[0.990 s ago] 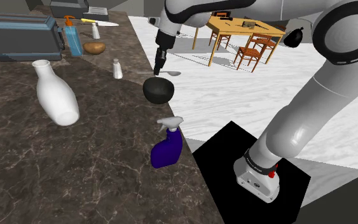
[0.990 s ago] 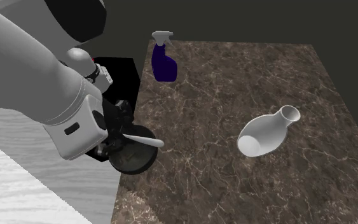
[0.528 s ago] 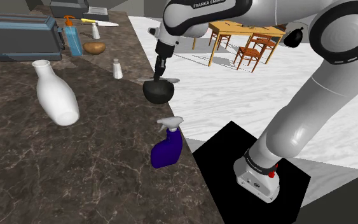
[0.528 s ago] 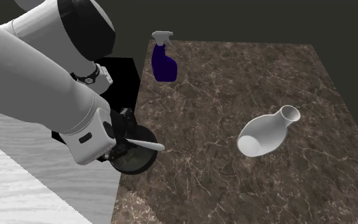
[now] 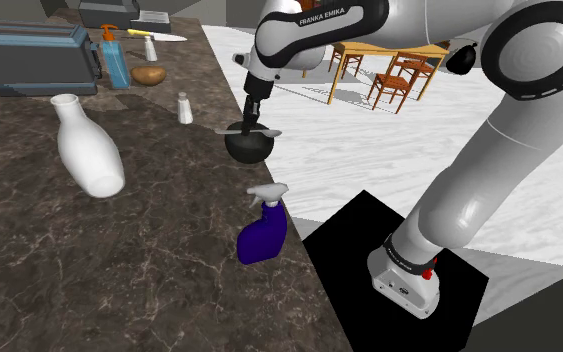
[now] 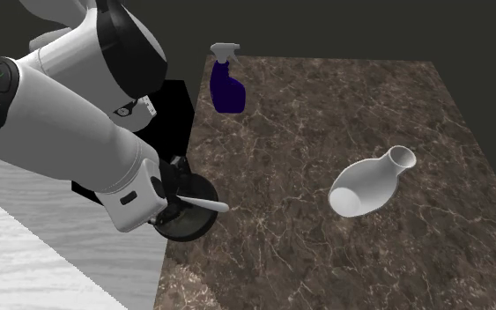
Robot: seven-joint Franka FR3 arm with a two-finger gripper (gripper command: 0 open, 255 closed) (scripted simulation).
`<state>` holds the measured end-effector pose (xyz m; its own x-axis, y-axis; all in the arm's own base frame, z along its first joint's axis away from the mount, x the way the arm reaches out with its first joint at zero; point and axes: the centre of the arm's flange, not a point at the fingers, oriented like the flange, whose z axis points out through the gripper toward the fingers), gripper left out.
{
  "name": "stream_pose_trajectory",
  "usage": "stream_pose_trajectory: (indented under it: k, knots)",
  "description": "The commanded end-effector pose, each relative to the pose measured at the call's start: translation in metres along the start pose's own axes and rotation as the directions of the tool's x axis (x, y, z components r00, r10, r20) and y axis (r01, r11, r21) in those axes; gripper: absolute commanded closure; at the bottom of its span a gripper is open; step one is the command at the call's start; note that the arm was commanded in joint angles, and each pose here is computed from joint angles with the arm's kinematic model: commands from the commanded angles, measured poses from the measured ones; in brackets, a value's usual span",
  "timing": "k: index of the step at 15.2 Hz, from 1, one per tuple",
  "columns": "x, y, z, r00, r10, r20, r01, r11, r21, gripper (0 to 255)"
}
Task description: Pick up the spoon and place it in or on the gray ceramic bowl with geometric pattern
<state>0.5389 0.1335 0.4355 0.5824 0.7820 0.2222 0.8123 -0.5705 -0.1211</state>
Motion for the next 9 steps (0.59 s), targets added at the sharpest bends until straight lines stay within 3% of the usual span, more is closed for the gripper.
stream_pose_trajectory:
  k: [1, 3, 4, 9]
  knots:
    - [-0.0001, 0.0, 0.0004, 1.0, 0.0, 0.0, 0.0, 1.0, 0.0, 255]
    - [-0.0001, 0.0, 0.0003, 1.0, 0.0, 0.0, 0.0, 1.0, 0.0, 255]
    - [-0.0001, 0.0, 0.0003, 1.0, 0.0, 0.0, 0.0, 1.0, 0.0, 0]
    - [-0.0001, 0.0, 0.0003, 1.0, 0.0, 0.0, 0.0, 1.0, 0.0, 0]
